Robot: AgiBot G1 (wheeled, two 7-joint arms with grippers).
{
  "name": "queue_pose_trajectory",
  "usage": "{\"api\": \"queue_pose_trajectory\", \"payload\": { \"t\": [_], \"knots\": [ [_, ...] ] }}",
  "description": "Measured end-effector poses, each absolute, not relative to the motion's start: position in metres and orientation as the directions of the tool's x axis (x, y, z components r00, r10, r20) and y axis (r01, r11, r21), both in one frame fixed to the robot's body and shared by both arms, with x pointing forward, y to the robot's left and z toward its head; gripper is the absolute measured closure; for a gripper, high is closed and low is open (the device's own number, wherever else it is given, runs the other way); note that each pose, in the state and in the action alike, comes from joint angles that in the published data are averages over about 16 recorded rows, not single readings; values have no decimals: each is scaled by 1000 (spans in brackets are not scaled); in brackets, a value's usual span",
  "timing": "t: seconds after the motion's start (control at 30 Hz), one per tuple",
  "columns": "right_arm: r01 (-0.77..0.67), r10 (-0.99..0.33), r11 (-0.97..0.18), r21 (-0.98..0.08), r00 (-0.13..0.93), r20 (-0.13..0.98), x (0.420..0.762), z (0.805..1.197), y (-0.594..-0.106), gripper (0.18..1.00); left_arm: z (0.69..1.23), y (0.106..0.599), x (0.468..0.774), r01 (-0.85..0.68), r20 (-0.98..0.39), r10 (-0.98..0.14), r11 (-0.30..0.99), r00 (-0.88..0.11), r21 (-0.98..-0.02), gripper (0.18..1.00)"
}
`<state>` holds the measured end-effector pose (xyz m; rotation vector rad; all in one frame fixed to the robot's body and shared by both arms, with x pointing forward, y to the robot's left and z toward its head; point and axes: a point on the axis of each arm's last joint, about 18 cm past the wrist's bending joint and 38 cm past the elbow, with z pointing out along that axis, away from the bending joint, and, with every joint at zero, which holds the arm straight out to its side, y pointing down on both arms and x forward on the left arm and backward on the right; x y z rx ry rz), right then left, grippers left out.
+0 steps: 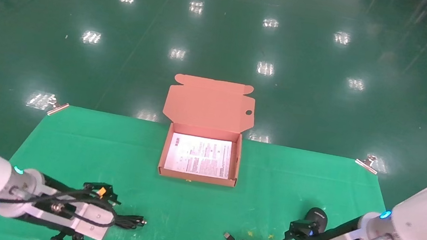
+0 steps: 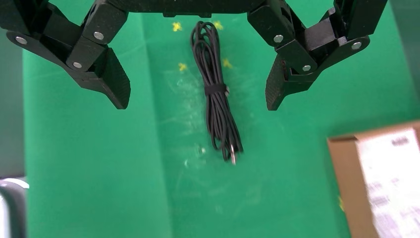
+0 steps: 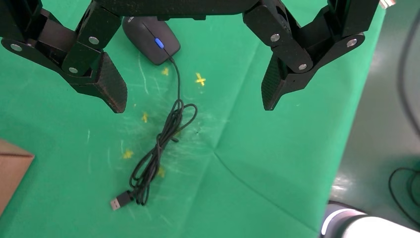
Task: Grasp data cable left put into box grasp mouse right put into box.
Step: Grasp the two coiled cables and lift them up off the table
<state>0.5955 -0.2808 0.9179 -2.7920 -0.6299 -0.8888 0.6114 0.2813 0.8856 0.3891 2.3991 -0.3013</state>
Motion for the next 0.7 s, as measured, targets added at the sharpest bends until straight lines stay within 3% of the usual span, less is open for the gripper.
{"api": "queue_pose_trajectory", "payload": {
  "t": [0.27,0.7],
  "knots": [
    [376,284,-926,-35,755,591,617,903,-278,178,864,284,631,253,-653,116,960,-748,-119,183],
    [297,177,-949,-105,780,600,650,883,-279,178,848,289,665,73,-619,-88,970,-780,-230,183]
  ]
}}
